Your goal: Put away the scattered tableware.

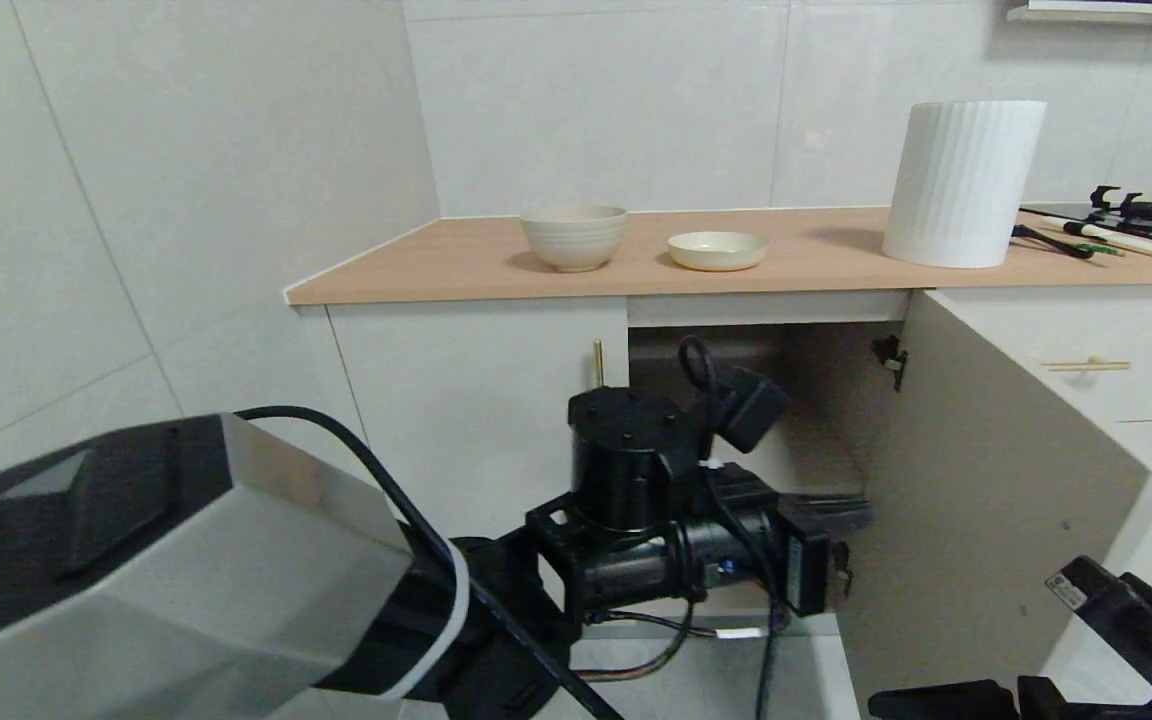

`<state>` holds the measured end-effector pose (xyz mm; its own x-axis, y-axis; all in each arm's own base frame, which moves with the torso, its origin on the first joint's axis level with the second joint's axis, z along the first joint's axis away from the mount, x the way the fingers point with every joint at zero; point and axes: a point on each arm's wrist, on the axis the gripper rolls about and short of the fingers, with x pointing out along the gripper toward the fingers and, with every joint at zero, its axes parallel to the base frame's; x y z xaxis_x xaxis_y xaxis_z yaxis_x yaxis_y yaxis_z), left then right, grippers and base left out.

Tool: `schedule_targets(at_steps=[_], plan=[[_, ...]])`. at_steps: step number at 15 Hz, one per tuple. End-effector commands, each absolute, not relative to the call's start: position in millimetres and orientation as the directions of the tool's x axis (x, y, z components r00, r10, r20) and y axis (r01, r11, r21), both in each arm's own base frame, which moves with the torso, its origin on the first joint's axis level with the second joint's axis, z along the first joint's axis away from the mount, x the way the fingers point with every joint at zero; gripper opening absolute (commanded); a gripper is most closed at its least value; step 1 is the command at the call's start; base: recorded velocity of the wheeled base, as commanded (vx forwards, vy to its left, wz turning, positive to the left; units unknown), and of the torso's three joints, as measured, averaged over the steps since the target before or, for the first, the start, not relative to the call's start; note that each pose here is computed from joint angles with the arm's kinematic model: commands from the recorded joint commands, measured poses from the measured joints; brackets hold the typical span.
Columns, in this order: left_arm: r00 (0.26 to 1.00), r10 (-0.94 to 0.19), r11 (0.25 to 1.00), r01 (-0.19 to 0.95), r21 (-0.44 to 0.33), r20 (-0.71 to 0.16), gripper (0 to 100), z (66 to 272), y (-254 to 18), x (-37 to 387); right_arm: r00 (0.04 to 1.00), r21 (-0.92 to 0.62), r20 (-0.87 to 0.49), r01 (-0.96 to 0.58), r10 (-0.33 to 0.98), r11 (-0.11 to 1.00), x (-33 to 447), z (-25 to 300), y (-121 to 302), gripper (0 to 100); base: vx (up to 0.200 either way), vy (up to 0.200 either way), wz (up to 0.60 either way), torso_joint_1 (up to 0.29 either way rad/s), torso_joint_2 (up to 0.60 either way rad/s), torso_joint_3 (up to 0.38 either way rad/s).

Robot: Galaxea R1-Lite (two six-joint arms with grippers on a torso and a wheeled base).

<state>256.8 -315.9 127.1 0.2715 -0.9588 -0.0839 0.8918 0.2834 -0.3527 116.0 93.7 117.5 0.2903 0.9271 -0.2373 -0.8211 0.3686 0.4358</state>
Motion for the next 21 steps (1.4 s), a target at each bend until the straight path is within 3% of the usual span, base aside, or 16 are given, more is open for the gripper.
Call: schedule_targets(at_steps=[1,2,3,4,6,8,10,14,15,21], plan=[[0.412,-0.903,0.427,0.841,-0.331,-0.119,0,134,-252,271,0.386,0.411,-0.257,-0.786,0.886,0.462,136,121,105,100,0.000,0.000,0.00,0.000,0.00,0.000],[0.485,-0.866,0.500,0.819,-0.282,-0.126,0,141,-225,272,0.467,0.380,-0.249,-0.758,0.848,0.530,150,127,113,100,0.000,0.000,0.00,0.000,0.00,0.000],[0.515,-0.848,0.529,0.805,-0.267,-0.127,0,144,-216,271,0.488,0.370,-0.243,-0.753,0.839,0.545,155,130,115,100,0.000,0.000,0.00,0.000,0.00,0.000],[0.654,-0.745,0.664,0.711,-0.230,-0.130,0,160,-182,263,0.525,0.351,-0.209,-0.747,0.825,0.564,172,144,124,100,0.000,0.000,0.00,0.000,0.00,0.000],[0.791,-0.589,0.804,0.554,-0.213,-0.164,0,178,-147,247,0.588,0.351,-0.219,-0.697,0.778,0.625,202,172,122,100,0.000,0.000,0.00,0.000,0.00,0.000],[0.834,-0.523,0.847,0.485,-0.217,-0.176,0,193,-114,231,0.645,0.290,-0.211,-0.676,0.734,0.678,226,200,124,100,0.000,0.000,0.00,0.000,0.00,0.000],[0.868,-0.463,0.879,0.423,-0.220,-0.180,0,205,-89,223,0.763,0.159,-0.199,-0.595,0.615,0.788,253,215,136,100,0.000,0.000,0.00,0.000,0.00,0.000],[0.884,-0.424,0.897,0.381,-0.224,-0.196,0,212,-73,215,0.760,0.133,-0.354,-0.536,0.545,0.833,246,238,132,100,0.000,0.000,0.00,0.000,0.00,0.000],[0.886,-0.416,0.901,0.371,-0.224,-0.204,100,212,-72,215,0.755,0.134,-0.367,-0.534,0.543,0.835,236,242,128,100,0.000,0.000,0.00,0.000,0.00,0.000],[0.909,-0.396,0.898,0.354,-0.261,-0.130,100,220,-66,217,0.783,0.227,-0.353,-0.459,0.512,0.859,228,247,127,100,0.000,0.000,0.00,0.000,0.00,0.000]])
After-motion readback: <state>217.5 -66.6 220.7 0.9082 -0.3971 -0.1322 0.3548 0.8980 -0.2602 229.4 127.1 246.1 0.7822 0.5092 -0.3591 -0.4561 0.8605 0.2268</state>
